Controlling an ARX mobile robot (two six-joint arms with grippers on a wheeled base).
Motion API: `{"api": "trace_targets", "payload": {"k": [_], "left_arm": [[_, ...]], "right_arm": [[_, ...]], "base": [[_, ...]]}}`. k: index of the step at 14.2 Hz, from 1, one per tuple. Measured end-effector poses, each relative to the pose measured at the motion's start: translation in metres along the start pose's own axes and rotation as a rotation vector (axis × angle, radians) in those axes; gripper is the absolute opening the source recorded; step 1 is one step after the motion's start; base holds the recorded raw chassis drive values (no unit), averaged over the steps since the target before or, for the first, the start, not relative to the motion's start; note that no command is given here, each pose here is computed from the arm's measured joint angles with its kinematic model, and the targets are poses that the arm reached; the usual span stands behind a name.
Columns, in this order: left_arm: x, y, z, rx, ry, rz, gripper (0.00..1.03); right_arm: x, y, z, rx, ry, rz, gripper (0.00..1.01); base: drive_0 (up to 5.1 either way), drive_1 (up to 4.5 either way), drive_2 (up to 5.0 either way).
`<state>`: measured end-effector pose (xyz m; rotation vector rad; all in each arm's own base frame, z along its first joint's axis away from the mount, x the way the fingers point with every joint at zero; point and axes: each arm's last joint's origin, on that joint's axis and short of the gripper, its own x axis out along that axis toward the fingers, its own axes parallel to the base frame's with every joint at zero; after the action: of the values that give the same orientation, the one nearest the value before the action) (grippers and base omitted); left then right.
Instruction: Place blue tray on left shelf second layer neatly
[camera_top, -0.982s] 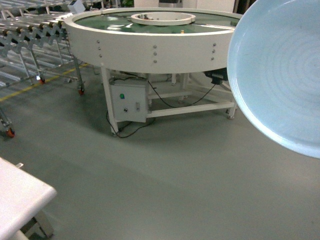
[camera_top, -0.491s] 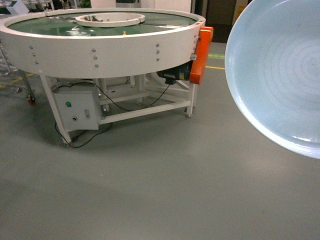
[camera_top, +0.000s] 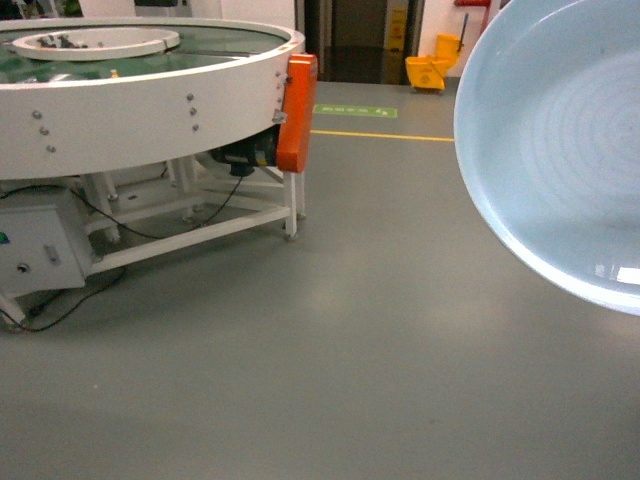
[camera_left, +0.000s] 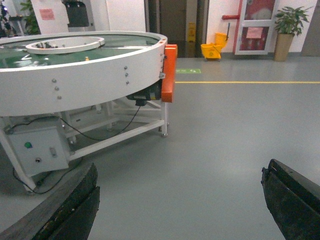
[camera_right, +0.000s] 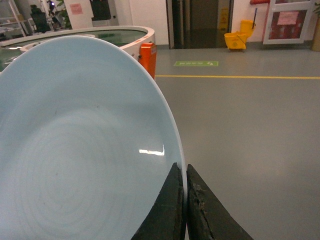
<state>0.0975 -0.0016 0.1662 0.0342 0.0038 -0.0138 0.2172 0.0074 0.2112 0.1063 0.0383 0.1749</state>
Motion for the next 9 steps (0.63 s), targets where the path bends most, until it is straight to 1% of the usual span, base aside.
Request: {"api": "trace_targets", "payload": {"k": [9], "left_arm": [[0.0000,0.0000,0.0000,0.000,0.000,0.000,0.98]], "right_arm": [[0.0001,0.0002,-0.0001,0.000,0.000,0.001,0.02]], "base": [[2.5,-1.77,-4.9]]}}
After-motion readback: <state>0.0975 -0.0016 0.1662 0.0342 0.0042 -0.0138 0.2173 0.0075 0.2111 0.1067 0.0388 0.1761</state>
